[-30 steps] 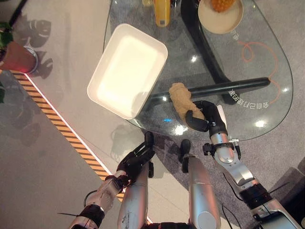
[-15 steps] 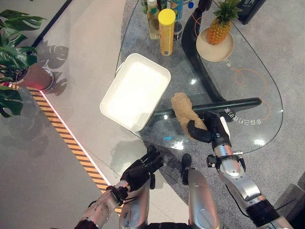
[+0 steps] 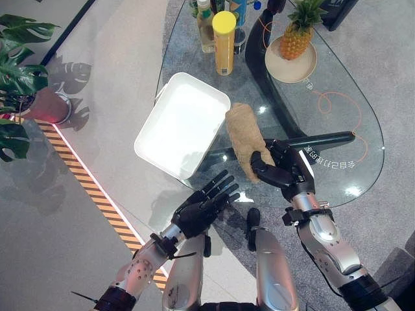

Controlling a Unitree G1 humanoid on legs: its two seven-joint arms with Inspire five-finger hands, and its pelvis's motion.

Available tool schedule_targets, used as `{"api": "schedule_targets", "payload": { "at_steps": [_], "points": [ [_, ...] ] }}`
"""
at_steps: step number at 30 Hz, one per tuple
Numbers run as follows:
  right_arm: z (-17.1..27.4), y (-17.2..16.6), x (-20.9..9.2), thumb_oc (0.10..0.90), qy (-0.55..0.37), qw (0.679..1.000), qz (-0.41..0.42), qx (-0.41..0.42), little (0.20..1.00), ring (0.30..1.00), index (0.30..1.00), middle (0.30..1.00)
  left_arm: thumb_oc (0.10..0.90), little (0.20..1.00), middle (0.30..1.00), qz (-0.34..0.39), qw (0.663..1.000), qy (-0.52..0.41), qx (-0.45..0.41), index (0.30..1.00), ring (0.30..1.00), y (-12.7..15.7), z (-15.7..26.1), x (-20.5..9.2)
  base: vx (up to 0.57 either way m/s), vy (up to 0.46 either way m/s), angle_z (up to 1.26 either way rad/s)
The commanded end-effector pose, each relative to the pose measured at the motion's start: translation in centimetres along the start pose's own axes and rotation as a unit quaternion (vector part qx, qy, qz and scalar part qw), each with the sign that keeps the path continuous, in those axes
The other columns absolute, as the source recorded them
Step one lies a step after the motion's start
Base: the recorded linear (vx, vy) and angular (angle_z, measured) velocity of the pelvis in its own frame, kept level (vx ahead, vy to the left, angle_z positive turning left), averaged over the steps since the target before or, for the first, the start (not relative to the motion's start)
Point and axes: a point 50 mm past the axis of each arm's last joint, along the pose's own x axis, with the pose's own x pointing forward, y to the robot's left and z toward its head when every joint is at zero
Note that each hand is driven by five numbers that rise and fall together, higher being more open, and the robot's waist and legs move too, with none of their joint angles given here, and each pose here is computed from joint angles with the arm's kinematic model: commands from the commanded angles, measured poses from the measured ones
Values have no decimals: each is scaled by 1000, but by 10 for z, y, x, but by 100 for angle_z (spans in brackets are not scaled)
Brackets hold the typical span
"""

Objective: Wipe the table with a cloth and put it in the basket.

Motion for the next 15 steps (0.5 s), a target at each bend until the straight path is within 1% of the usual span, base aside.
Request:
{"api": "schedule_targets", "payload": {
  "at_steps": [1, 5, 11, 13, 15],
  "points": [
    [85, 28, 5, 100, -225, 966, 114, 50, 200, 300, 300, 300, 800, 900, 900, -75, 996, -40, -11, 900, 900, -25, 14, 3, 0, 0, 0],
    [84, 35, 3, 100, -218, 962, 154, 53, 200, 300, 300, 300, 800, 900, 900, -87, 994, -59, -15, 900, 900, -29, 24, 6, 0, 0, 0],
    [78, 35, 2, 100, -208, 964, 163, 40, 200, 300, 300, 300, 800, 900, 900, -125, 986, -100, -49, 900, 900, -38, 36, 8, 0, 0, 0],
    [78, 35, 1, 100, -211, 962, 168, 41, 200, 300, 300, 300, 800, 900, 900, -125, 985, -108, -43, 900, 900, -38, 39, 8, 0, 0, 0],
    [83, 38, -1, 100, -223, 954, 193, 46, 200, 300, 300, 300, 800, 900, 900, -118, 986, -111, -32, 900, 900, -39, 42, 9, 21, -23, -5]
  ]
}}
